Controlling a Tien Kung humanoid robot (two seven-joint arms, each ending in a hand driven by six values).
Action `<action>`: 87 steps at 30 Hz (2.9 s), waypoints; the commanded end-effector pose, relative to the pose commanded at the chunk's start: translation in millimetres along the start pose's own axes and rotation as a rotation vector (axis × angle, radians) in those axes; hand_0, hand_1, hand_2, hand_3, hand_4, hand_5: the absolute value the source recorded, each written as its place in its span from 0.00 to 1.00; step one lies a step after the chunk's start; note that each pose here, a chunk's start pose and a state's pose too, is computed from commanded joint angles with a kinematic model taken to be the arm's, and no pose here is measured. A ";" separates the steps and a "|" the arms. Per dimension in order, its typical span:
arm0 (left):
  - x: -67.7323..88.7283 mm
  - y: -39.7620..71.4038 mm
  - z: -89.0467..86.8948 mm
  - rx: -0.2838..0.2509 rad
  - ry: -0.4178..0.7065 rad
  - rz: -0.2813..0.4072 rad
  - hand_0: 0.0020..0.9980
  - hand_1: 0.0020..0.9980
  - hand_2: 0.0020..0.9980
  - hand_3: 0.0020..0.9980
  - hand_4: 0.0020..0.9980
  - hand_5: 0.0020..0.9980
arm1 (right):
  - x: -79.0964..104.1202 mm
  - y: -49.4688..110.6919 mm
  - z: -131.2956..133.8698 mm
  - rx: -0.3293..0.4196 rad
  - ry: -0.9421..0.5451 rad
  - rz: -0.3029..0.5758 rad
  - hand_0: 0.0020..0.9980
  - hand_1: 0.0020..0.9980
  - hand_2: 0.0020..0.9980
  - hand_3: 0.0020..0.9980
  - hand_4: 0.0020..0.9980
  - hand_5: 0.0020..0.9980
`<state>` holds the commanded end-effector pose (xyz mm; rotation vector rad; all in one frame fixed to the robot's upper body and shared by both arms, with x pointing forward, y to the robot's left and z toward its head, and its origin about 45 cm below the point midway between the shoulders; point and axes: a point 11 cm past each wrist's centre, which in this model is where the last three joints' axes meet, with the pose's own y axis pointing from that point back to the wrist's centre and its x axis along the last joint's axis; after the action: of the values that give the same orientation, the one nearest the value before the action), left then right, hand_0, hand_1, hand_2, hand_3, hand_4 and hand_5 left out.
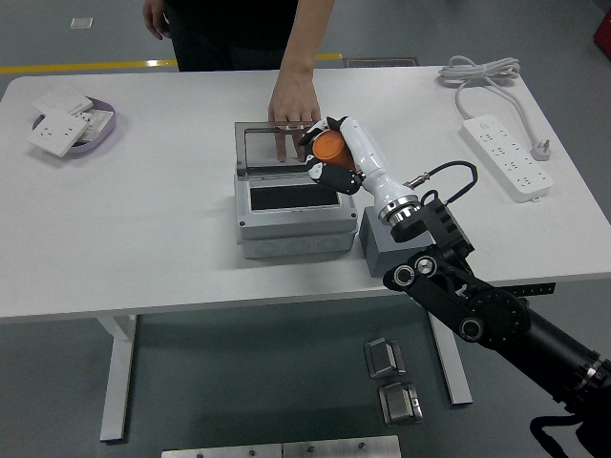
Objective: Pick up the cylinder from the cube,place it in the box,flap close box
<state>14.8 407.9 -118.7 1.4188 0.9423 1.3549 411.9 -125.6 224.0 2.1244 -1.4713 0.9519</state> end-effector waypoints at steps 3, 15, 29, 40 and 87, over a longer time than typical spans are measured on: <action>1.0 0.0 -0.4 0.004 -0.001 0.002 0.58 0.62 0.57 0.61 0.66 0.30 | -9.4 -10.1 -12.2 0.014 0.136 -0.069 0.07 0.23 0.41 0.35 0.11 0.00; 6.4 0.1 3.2 0.002 -0.010 0.012 0.58 0.62 0.57 0.61 0.66 0.30 | -35.8 -30.7 -25.2 0.068 0.497 -0.208 0.00 0.19 0.40 0.35 0.11 0.00; 7.9 0.2 6.5 -0.003 -0.017 0.014 0.58 0.62 0.57 0.61 0.66 0.30 | -42.1 -37.1 -7.7 0.057 0.582 -0.264 0.64 0.64 0.62 0.68 0.54 0.08; 8.2 0.2 8.0 -0.007 -0.019 0.014 0.58 0.62 0.57 0.61 0.66 0.31 | -45.2 -33.9 10.7 0.014 0.576 -0.277 0.90 0.75 0.74 0.77 0.74 0.38; 18.9 0.8 16.4 -0.016 -0.038 0.027 0.58 0.62 0.57 0.61 0.66 0.30 | 57.1 -70.6 49.0 -0.220 0.036 -0.131 0.50 0.57 0.66 0.73 0.75 0.38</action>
<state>33.0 423.9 -112.0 1.4453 0.8889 1.3473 505.0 -168.7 235.3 2.0057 -1.3347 0.7404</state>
